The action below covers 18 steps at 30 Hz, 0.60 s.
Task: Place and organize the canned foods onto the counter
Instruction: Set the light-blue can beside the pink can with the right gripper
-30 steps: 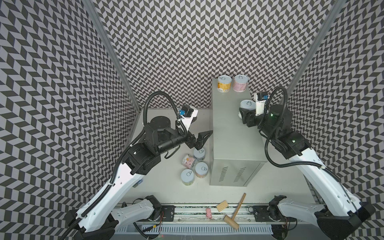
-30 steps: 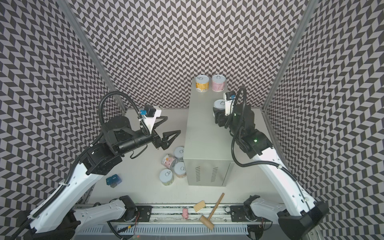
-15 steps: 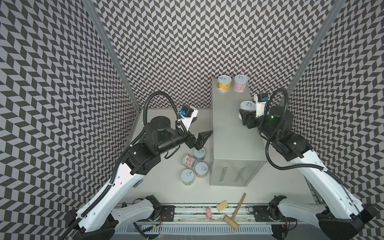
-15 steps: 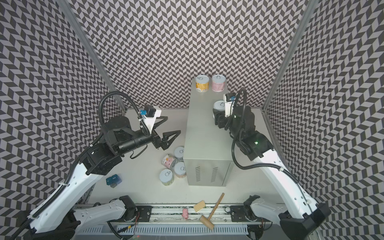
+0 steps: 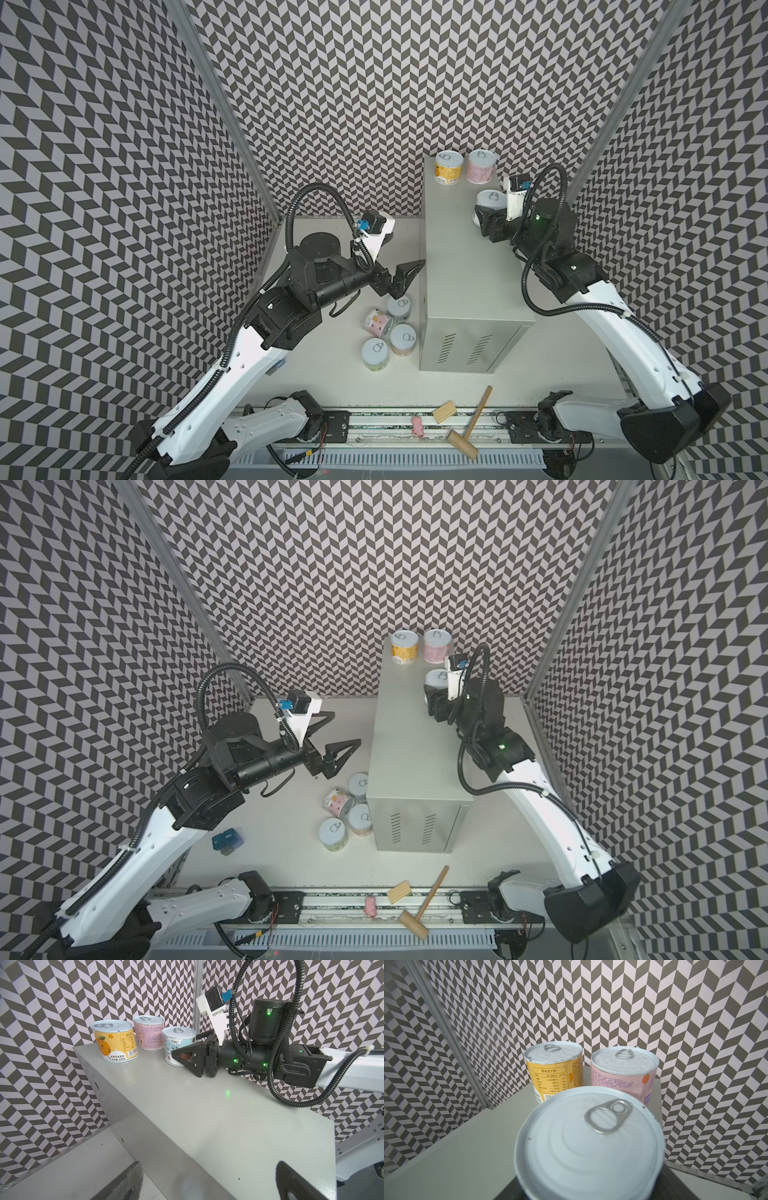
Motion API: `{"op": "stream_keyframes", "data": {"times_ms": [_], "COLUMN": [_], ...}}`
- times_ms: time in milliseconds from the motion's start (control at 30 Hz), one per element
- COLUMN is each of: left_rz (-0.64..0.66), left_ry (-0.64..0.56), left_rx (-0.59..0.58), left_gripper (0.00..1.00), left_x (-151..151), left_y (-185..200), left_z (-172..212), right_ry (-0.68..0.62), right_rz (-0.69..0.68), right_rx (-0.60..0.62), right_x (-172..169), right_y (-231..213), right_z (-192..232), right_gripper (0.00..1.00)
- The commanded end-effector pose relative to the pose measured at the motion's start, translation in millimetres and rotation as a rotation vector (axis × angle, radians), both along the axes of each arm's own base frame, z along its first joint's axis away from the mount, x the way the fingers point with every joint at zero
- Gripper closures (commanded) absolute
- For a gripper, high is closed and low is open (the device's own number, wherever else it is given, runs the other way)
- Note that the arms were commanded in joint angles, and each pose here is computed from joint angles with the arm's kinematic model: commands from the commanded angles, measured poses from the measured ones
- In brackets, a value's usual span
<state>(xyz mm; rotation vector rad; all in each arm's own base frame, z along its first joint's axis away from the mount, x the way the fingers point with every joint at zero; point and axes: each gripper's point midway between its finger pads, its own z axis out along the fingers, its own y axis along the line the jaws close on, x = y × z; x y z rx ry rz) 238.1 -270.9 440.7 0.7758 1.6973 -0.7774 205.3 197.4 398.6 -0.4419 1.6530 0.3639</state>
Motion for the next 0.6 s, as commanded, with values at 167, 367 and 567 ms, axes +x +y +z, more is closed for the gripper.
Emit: {"op": "stream_keyframes", "data": {"times_ms": [167, 367, 567], "left_rz": [0.039, 0.04, 0.034], "left_ry": [-0.088, -0.1, -0.103], "left_rx": [-0.027, -0.039, -0.046], "left_gripper": [0.0, 0.0, 0.0], "left_x": [-1.3, -6.3, -8.5], "left_y": [12.5, 17.2, 17.6], "left_z": [13.6, 14.5, 16.1], "right_ry": [-0.012, 0.017, 0.035], "right_rz": [-0.011, -0.026, -0.059], "right_rx": [0.081, 0.059, 0.06], "right_x": [2.0, 5.1, 11.9], "right_y": [1.1, 3.1, -2.0], "right_z": [29.4, 24.4, 21.1], "right_gripper": [0.16, 0.16, 0.18]}}
